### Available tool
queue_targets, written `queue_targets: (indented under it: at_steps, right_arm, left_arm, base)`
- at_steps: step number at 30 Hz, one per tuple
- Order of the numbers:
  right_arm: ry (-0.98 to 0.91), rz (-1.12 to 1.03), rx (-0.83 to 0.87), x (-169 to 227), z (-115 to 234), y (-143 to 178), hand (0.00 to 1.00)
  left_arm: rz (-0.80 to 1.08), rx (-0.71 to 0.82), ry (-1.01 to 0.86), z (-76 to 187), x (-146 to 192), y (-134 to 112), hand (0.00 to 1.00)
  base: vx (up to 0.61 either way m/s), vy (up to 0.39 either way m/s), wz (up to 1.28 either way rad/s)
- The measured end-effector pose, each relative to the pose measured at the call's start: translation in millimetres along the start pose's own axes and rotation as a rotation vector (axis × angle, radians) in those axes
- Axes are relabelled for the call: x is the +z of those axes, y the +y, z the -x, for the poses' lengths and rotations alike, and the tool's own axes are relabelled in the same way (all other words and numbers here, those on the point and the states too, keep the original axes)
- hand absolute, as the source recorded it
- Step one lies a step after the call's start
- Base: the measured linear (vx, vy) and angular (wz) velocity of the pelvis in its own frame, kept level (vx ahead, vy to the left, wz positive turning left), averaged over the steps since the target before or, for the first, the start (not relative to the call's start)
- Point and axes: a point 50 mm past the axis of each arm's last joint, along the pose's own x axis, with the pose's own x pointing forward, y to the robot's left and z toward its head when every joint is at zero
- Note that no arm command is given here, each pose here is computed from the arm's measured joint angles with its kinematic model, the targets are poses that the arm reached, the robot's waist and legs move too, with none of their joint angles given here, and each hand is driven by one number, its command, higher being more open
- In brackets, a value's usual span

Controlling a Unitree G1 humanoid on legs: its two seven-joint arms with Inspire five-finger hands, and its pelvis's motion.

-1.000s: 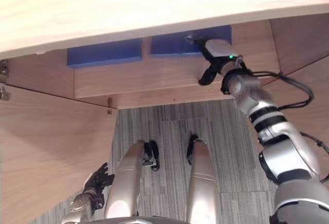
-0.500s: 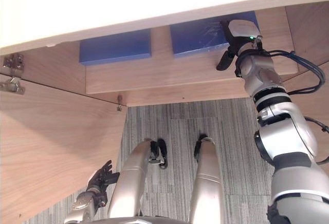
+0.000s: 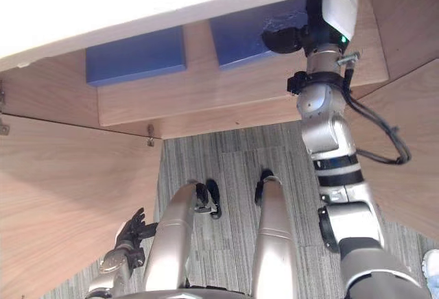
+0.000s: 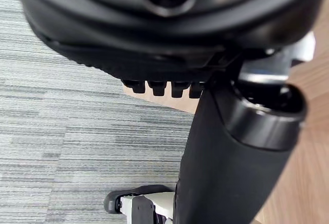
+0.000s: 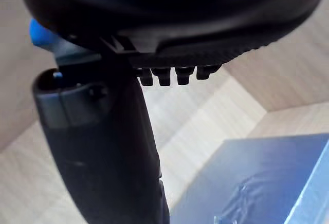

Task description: Walk over to the cabinet, pick up the folder, carry it to the office cabinet, place the folder inside the office cabinet, then close the office cabinet door

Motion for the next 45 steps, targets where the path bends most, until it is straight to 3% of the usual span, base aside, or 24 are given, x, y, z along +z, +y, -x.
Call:
queue_targets:
  at_steps: [3, 9, 15, 19, 37, 45]
  right_arm:
    - [0.024, 0.02, 0.018, -6.8, 24.4, 13.0, 1.0]
    - [0.077, 0.044, 0.214, -25.9, 75.6, 46.8, 1.0]
    - [-0.139, 0.224, 0.486, -25.5, 109.5, 75.1, 1.0]
    - [-0.167, 0.307, 0.614, -39.5, 119.6, 88.5, 1.0]
    - [-0.133, 0.481, 0.637, -47.4, 54.8, 107.4, 1.0]
    - [-0.133, 0.541, 0.69, -41.9, 46.5, 121.9, 1.0]
  left_arm:
    - [0.002, 0.021, -0.006, -0.1, 1.3, 2.0, 1.0]
    - [-0.012, 0.032, -0.018, -0.3, 4.0, 4.1, 1.0]
    - [-0.039, 0.03, -0.03, -1.0, 7.2, 8.1, 1.0]
    - [-0.047, 0.016, -0.029, -5.0, 10.7, 6.5, 1.0]
    - [-0.06, 0.003, -0.012, -5.5, 6.2, 3.9, 1.0]
    - [-0.055, 0.002, -0.006, -4.6, 3.3, 2.4, 1.0]
  base:
    - [-0.03, 0.006, -0.15]
    - [-0.02, 0.003, -0.07]
    - [-0.01, 0.005, -0.02]
    - [-0.01, 0.016, 0.01]
    - [-0.01, 0.03, 0.03]
    - [-0.01, 0.008, 0.06]
